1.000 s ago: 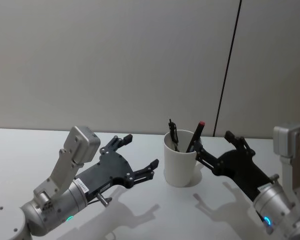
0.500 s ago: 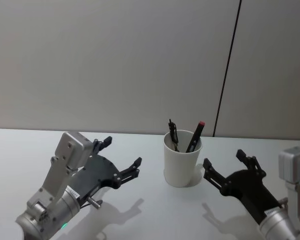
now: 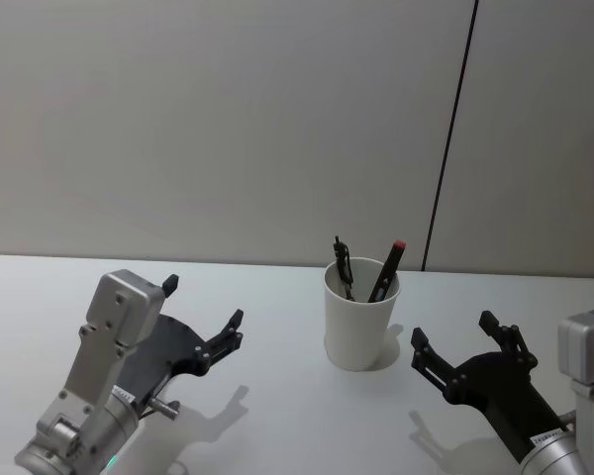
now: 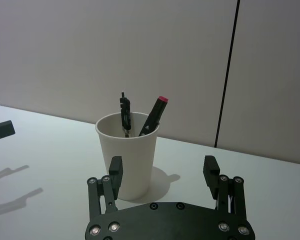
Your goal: Place the pen into the pen holder.
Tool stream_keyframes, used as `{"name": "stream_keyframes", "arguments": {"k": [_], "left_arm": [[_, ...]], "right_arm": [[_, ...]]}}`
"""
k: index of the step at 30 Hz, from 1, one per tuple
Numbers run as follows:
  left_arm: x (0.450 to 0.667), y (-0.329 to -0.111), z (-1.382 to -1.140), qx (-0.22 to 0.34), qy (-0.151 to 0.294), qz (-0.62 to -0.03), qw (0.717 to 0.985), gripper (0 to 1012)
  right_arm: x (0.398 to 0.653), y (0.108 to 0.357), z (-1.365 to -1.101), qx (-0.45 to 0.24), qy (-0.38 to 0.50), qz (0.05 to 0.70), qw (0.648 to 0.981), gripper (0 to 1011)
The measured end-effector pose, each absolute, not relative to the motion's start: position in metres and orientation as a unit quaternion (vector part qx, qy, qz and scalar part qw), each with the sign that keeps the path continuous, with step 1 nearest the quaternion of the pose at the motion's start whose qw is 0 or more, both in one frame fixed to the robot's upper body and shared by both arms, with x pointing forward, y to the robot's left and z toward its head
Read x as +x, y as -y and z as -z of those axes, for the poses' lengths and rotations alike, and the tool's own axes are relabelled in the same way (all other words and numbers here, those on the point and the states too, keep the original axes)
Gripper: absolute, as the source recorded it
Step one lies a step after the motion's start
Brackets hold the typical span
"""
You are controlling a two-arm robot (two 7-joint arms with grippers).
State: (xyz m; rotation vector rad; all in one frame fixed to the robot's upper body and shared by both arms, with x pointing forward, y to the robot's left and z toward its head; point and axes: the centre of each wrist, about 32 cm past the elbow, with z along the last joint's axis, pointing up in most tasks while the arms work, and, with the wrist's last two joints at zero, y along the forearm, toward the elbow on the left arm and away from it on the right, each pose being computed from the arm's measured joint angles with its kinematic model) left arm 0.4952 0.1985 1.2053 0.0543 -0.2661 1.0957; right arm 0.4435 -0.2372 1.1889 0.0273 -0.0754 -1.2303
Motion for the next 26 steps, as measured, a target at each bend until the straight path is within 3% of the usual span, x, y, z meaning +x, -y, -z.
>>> {"name": "stream_keyframes", "arguments": {"k": [26], "left_arm": [[0.492,-0.1983,-1.2046,0.029,0.127,-0.531,0.837,1003]], "right_arm": [[0.4433,0.2371,-1.1887,0.012,0.035,0.577,0.816,1001]]}}
